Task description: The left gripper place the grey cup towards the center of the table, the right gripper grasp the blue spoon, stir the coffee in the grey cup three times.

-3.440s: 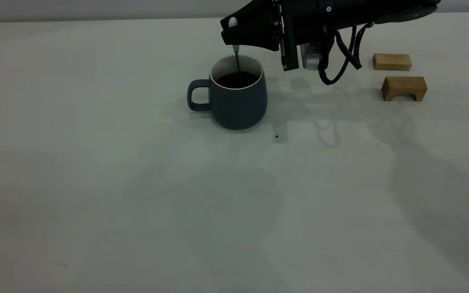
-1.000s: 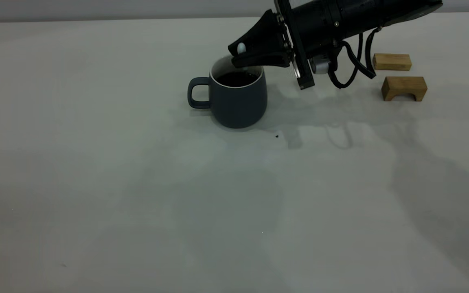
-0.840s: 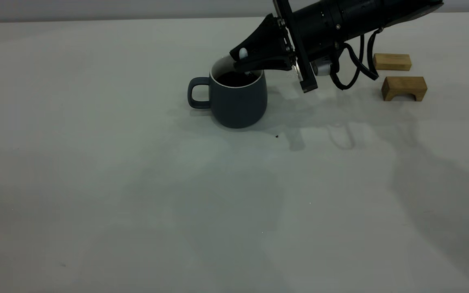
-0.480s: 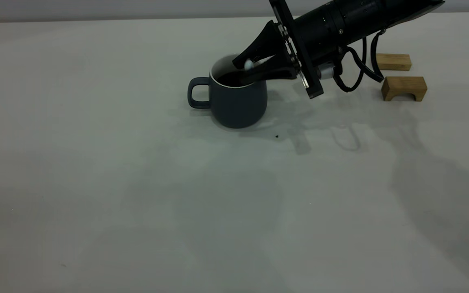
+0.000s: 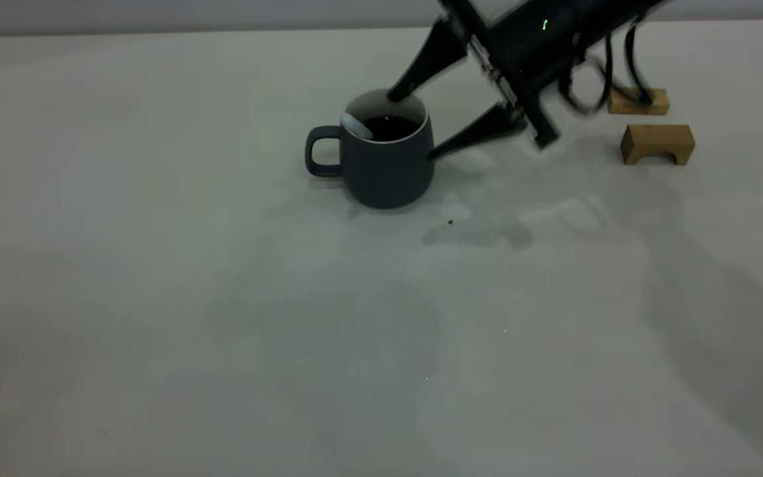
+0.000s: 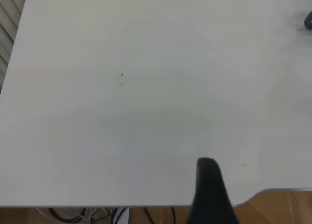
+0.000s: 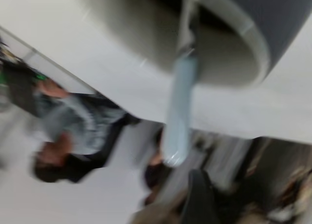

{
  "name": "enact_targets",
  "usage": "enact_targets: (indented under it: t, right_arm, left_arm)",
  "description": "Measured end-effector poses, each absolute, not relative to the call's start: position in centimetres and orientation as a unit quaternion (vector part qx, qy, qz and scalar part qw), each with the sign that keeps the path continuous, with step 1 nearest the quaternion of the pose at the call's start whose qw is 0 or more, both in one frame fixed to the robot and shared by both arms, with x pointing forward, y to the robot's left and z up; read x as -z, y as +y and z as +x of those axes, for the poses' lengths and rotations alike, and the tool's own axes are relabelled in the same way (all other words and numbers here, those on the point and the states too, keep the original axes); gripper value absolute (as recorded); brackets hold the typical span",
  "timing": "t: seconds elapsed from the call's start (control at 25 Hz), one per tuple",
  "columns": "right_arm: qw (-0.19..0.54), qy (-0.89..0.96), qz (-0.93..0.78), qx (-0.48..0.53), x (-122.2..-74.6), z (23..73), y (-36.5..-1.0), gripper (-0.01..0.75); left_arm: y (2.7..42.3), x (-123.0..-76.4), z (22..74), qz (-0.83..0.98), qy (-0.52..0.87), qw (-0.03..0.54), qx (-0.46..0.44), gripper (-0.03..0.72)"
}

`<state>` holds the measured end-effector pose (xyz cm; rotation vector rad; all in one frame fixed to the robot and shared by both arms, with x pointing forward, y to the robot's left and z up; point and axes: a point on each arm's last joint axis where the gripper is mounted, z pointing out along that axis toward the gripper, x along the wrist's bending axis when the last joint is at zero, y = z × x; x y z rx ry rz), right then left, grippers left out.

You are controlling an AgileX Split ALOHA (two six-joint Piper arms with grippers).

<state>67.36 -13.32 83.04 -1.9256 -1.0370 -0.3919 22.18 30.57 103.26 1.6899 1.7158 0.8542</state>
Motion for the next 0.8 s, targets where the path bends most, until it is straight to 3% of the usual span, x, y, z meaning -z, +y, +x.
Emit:
enact_targets:
  t: [0.24, 0.48, 0.8]
  right_arm:
    - [0.292, -0.641, -0.663, 0.253, -92.9, 68.9, -14.1, 0.608]
    - [0.156, -0.732, -0.585, 0.312, -103.4, 68.1, -15.3, 0.495]
    - [0.019, -0.794, -0.491, 0.358, -114.0, 63.4, -17.1, 0.361]
  left_arm:
    - [30.6, -103.3, 22.2, 0.633, 0.643, 0.289, -0.320, 0.591]
    - [30.6, -103.3, 22.2, 0.633, 0.643, 0.289, -0.320, 0.591]
    - [30.6, -103.3, 22.2, 0.633, 0.643, 0.289, -0.320, 0.591]
